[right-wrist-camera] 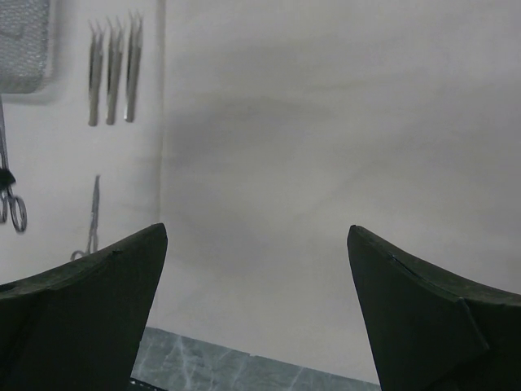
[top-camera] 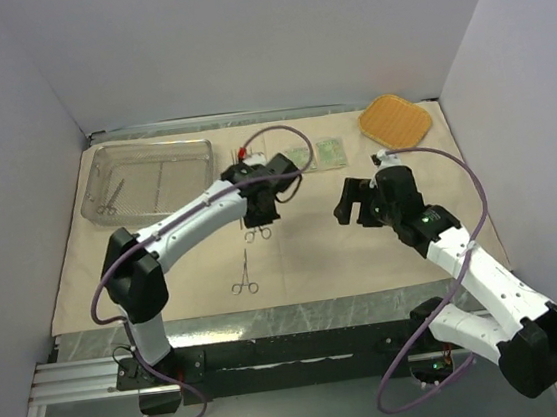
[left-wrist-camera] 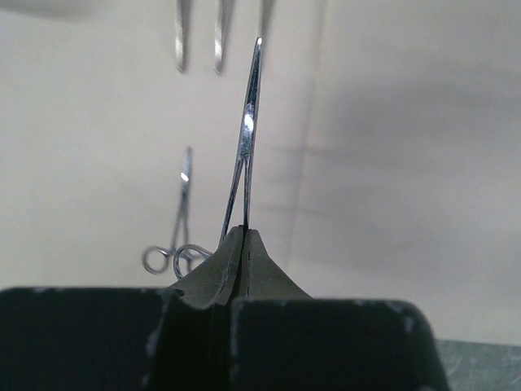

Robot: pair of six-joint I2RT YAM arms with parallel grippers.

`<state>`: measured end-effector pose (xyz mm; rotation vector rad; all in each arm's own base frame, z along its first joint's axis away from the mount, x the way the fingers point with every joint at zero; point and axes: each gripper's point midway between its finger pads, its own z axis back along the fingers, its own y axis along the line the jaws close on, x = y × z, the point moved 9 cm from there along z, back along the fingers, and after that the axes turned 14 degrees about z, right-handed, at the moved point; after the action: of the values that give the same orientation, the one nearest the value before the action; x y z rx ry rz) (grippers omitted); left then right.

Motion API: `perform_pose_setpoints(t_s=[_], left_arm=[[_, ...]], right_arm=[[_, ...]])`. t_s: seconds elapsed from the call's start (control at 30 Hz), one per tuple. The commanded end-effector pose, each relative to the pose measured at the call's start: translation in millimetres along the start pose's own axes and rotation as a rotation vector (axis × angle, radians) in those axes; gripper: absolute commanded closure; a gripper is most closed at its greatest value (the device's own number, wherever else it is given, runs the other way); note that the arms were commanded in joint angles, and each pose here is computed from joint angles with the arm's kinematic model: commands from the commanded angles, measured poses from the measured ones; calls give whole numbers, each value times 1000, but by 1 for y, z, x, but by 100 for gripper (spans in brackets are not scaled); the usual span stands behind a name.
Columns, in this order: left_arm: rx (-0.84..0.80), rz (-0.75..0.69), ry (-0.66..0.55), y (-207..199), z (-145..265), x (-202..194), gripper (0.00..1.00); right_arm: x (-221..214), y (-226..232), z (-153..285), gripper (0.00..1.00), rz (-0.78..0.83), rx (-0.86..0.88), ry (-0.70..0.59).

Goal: Open and lay out the surgical kit
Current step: Place the medical item in the surgical kit.

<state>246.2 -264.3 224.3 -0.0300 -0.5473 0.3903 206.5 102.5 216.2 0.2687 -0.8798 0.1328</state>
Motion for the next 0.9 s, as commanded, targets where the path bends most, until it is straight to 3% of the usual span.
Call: perform_pose_setpoints(t_s=[0.0,0.2,0.87], left_arm=[[23,-32,66,-16,-2,-48,99],[105,-117,108,-15,-25,-86,99],[195,-40,135,-6,-58,-115,99]], right_arm=[[-3,-13,6,0,-36,-144,-50],[-13,-26,14,0,-73,-239,-50],[-12,-27,16,0,-25,-217,-51]])
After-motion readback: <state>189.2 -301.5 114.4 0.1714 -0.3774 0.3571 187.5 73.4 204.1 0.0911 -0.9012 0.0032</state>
